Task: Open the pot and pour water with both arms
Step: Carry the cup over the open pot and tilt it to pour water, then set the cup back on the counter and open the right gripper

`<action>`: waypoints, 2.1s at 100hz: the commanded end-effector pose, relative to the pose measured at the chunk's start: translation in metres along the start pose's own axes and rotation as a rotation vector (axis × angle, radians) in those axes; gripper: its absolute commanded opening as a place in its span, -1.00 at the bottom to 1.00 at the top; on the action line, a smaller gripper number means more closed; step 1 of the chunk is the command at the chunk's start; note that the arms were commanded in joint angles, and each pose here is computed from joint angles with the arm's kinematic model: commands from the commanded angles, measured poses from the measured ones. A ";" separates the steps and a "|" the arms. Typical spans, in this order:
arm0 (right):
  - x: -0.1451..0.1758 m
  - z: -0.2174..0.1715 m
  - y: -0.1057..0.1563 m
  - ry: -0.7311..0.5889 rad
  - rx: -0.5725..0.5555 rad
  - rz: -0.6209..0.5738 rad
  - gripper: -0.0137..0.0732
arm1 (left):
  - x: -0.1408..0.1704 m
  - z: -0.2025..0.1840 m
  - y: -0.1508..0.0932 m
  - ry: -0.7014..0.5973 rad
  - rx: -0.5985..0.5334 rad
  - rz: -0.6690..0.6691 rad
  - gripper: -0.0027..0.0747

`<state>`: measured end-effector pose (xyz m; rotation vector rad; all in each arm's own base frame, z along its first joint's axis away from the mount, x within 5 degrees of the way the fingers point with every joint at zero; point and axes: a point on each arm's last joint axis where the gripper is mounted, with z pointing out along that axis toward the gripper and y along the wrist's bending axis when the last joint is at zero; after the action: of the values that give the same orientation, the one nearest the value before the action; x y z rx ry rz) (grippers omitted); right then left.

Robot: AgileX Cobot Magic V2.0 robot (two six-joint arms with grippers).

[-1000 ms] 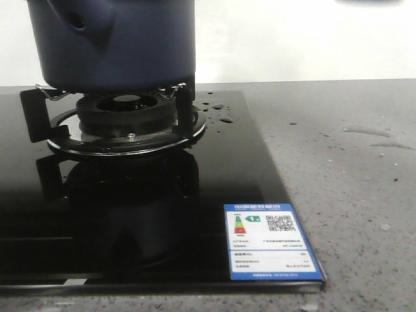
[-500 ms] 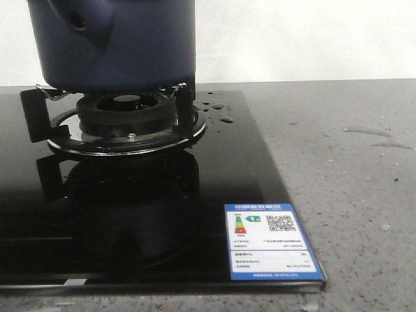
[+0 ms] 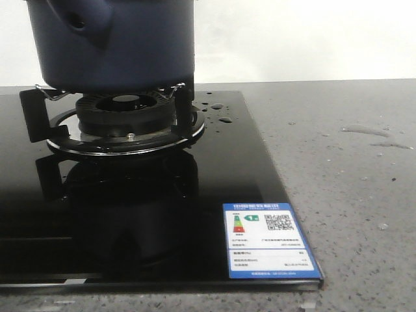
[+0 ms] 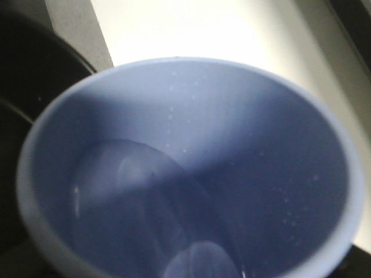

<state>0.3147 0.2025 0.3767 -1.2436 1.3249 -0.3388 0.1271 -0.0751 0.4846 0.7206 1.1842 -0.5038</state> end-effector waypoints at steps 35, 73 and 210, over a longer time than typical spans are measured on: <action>-0.022 -0.006 -0.023 -0.132 0.139 -0.420 -0.16 | -0.017 -0.004 -0.003 -0.077 0.011 -0.034 -0.30; -0.015 -0.006 -0.036 -0.106 0.178 -0.498 -0.16 | -0.017 -0.004 -0.005 -0.076 0.032 -0.034 -0.30; -0.018 -0.020 -0.090 0.068 0.308 0.361 -0.16 | -0.016 -0.004 -0.005 -0.064 0.031 -0.020 -0.30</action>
<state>0.3510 0.1953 0.4324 -1.0050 1.2996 -0.4667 0.1239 -0.0785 0.4814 0.7870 1.1861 -0.5195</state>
